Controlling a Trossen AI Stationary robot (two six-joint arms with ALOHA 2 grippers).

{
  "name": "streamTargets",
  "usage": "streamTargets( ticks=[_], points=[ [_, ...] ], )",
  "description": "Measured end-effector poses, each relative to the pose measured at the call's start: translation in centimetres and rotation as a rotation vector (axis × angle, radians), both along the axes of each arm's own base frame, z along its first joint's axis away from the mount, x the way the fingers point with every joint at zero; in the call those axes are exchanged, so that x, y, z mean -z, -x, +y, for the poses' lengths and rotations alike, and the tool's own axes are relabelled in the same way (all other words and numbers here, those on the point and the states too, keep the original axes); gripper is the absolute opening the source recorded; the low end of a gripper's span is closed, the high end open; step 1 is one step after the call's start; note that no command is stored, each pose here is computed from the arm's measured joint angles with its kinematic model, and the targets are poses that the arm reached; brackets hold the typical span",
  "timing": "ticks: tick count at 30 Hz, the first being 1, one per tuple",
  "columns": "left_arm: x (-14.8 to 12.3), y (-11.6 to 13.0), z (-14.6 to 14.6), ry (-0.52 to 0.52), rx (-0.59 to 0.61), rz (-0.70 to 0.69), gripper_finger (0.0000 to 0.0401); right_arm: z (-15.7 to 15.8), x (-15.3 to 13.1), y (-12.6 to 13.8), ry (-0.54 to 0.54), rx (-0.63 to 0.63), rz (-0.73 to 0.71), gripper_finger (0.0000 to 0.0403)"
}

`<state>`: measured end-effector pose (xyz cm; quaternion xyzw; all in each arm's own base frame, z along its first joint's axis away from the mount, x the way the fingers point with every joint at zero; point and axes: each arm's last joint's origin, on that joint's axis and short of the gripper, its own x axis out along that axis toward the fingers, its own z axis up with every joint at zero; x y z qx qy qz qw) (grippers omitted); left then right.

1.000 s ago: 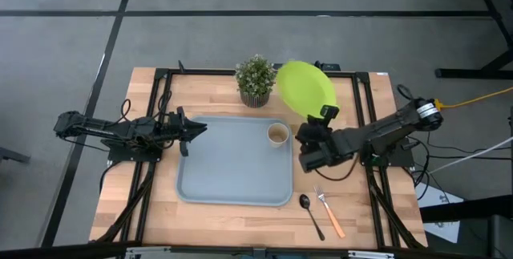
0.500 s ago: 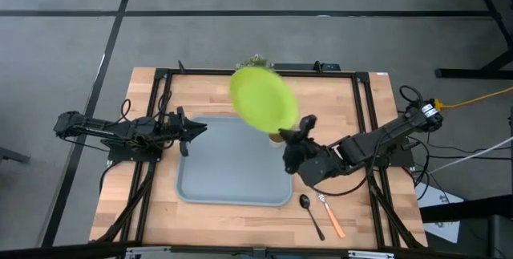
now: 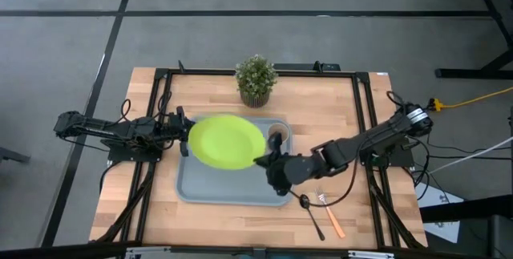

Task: Pick and place plate/cup/fork/spoon on tray
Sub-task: Put the green plate on the gray serving tray to the bottom left of the white cup

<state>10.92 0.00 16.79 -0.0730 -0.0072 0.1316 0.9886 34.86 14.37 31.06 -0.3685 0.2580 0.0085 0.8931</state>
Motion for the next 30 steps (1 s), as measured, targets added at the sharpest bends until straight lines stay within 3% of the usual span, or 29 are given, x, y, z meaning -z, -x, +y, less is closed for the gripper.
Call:
streamTargets(
  ticks=[14,19,30],
  points=[
    [0.4,0.0,0.0,-0.005,0.0,0.039,0.0053,2.5,1.8,-0.6,-0.116,-0.292,0.083,0.0001],
    [0.4,0.0,0.0,-0.006,-0.001,0.044,0.0053,2.7,2.3,-0.8,-0.158,-0.303,0.099,0.0001],
    [0.4,0.0,0.0,-0.006,-0.001,0.044,0.0053,1.6,6.5,-3.3,-0.1,-0.211,0.179,0.0001]
  ],
)
